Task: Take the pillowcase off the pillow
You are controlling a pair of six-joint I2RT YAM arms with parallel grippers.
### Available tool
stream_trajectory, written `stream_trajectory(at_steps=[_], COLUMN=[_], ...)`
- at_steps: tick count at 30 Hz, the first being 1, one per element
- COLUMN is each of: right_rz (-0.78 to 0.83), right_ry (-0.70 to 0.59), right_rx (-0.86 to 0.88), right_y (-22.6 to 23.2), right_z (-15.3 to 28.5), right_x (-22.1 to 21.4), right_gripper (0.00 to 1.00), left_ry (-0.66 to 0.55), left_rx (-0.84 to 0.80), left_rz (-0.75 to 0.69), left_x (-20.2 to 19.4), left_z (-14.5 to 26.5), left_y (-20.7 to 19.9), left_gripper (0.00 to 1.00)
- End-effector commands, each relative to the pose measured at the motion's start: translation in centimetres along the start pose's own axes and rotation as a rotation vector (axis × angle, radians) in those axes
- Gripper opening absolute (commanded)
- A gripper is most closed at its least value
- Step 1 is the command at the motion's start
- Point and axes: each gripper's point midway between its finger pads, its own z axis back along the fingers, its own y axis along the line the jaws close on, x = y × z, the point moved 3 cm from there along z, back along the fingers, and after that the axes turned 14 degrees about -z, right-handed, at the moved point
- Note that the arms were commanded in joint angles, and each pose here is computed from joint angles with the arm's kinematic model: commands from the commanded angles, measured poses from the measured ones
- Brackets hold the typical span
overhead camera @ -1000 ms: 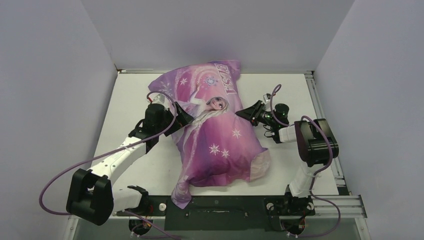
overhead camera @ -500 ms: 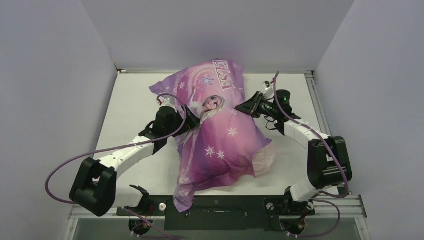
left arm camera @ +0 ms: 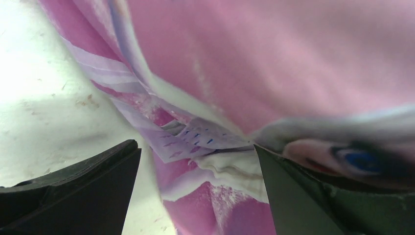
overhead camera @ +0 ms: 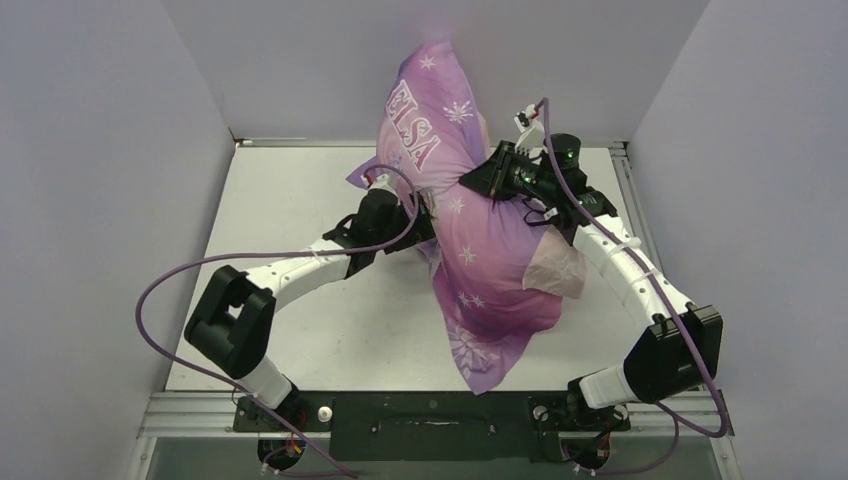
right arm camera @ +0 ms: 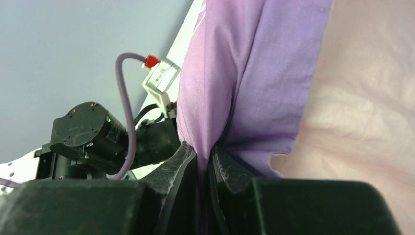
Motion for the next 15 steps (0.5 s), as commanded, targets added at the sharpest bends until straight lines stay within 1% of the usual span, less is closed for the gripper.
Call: stream_trajectory(at_steps=[1, 3, 7, 8, 9, 10, 15], right_rz=[0.117, 0.106, 0.102, 0.098, 0.092, 0.088, 0.096], right_ry=[0.048, 0.077, 0.137, 0.153, 0.172, 0.188, 0.241], right_rx=[0.091, 0.056, -0.008, -0.025, -0.039, -0.045, -0.091], right_y=[5.3, 4.2, 2.1, 1.5, 0.9, 0.6, -0.6], right_z=[0.3, -0.8, -3.1, -3.7, -4.2, -4.6, -6.2], right_x=[-1.8, -3.0, -6.2, -7.0, -7.7, -8.4, -11.1], right_gripper=[0.05, 0.05, 0.05, 0.05, 0.05, 0.05, 0.06], left_ry=[-0.228, -0.238, -0.214, -0.192, -0.167, -0.14, 0.015], left_rx=[-0.237, -0.243, -0.217, -0.207, -0.195, -0.171, -0.036], left_rz=[0.03, 0.031, 0.037, 0.046, 0.057, 0.073, 0.159], left_x=[8.5, 8.7, 7.3, 6.6, 5.9, 5.2, 1.6], left_z=[0.6, 0.3, -0.2, -0.3, -0.3, -0.3, 1.9], left_y=[-8.0, -8.1, -6.6, -6.0, -5.4, -4.3, 1.4], left_gripper=[0.94, 0.94, 0.96, 0.97, 1.0, 0.97, 0.96])
